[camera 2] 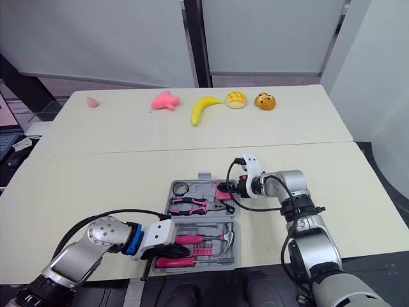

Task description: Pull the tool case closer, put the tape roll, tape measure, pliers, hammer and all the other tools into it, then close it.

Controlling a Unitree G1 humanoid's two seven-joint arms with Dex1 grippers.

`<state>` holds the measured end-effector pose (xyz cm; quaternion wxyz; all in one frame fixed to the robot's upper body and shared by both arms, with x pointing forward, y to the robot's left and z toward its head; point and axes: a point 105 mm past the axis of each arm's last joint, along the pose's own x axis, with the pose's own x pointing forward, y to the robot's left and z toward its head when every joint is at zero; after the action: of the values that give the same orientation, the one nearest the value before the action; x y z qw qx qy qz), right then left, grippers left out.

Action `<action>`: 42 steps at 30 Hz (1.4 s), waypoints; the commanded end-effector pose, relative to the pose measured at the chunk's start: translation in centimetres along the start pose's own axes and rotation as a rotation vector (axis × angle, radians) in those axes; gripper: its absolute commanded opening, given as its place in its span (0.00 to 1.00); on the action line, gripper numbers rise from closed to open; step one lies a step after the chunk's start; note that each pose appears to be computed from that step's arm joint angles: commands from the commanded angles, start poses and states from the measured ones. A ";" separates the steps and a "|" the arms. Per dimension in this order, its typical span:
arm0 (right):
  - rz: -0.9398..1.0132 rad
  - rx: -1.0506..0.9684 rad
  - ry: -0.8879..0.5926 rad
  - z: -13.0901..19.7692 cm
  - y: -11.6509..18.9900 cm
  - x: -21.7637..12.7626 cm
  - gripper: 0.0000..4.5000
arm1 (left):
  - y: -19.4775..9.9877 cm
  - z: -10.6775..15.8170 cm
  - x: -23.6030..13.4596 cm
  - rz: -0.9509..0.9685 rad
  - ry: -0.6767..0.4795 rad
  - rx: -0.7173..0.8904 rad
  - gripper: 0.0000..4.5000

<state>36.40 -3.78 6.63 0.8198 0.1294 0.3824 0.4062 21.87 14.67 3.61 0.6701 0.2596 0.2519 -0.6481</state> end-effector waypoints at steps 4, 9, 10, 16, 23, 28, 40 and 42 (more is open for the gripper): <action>0.220 -0.151 -0.105 2.9 4.0 -0.4 1.00 | -0.7 -0.6 -0.2 -0.022 0.026 -0.014 0.00; 0.314 -0.273 -0.075 2.7 5.6 -1.5 1.00 | -1.0 -1.5 -0.1 -0.020 0.036 -0.020 0.00; 0.327 -0.285 -0.068 2.5 5.7 -1.6 1.00 | -1.0 -1.8 -0.1 -0.019 0.038 -0.021 0.00; 0.377 -0.414 -0.026 1.4 6.8 -2.7 1.00 | -1.3 -3.5 0.2 -0.012 0.049 -0.022 0.00; 0.387 -0.580 0.006 0.5 7.6 -4.2 1.00 | -1.4 -4.0 0.3 0.031 0.012 -0.015 0.00; 0.386 -0.686 0.012 -0.3 8.5 -5.0 1.00 | -1.0 -2.0 -0.8 0.108 -0.108 -0.034 0.00; 0.415 -0.967 0.125 -3.3 11.5 -8.8 1.00 | -2.0 -0.9 -9.7 0.152 -0.148 -0.383 0.00; 0.413 -1.002 0.164 -4.0 11.7 -9.5 1.00 | -1.9 -2.1 -10.8 0.178 -0.110 -0.418 0.00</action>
<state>24.48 -4.17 14.28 0.6699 -0.2193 0.1861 0.6845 19.62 23.12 8.87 0.7727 0.1020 0.3157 -0.5412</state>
